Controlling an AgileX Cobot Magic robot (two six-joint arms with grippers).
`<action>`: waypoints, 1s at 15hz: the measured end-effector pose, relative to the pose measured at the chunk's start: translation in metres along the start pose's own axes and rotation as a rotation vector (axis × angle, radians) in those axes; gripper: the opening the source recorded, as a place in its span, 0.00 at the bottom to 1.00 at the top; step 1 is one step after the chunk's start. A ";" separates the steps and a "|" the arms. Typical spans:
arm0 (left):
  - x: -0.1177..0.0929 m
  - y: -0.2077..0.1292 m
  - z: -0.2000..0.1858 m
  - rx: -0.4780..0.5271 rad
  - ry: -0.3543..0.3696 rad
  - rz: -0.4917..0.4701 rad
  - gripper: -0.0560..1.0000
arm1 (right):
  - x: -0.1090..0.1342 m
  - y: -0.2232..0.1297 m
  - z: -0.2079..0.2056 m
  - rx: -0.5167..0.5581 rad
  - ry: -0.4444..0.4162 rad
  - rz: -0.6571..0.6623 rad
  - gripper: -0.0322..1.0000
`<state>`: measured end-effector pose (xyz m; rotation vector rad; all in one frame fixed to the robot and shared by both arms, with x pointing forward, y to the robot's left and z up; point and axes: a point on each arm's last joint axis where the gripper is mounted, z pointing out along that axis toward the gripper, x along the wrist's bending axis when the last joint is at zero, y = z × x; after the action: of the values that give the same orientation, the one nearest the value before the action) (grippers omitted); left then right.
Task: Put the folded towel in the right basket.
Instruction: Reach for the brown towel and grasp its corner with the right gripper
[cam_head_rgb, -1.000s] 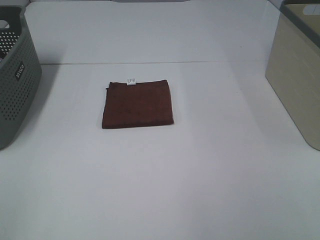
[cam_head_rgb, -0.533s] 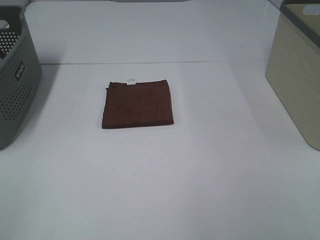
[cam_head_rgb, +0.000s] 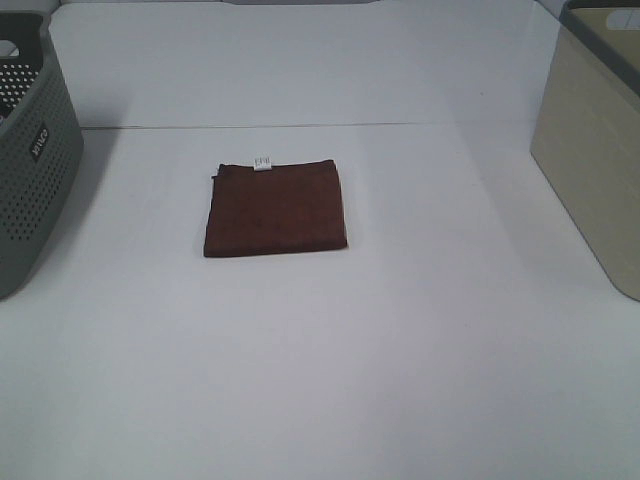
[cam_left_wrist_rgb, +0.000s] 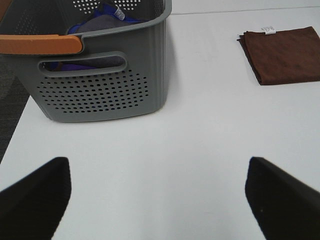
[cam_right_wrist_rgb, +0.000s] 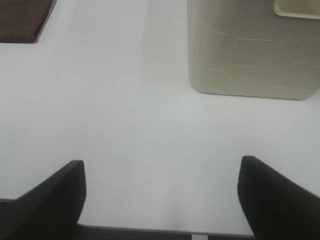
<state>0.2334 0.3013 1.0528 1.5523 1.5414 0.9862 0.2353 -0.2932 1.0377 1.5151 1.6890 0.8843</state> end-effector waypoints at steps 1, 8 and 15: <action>0.000 0.000 0.000 0.000 0.000 0.000 0.89 | 0.000 0.000 0.000 0.000 0.000 0.000 0.81; 0.000 0.000 0.000 0.000 0.000 0.000 0.89 | 0.000 0.000 0.000 0.000 0.000 0.000 0.81; 0.000 0.000 0.000 0.000 0.000 0.000 0.89 | 0.000 0.000 0.000 0.000 0.000 0.000 0.81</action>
<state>0.2334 0.3013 1.0528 1.5523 1.5414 0.9862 0.2353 -0.2932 1.0377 1.5151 1.6890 0.8843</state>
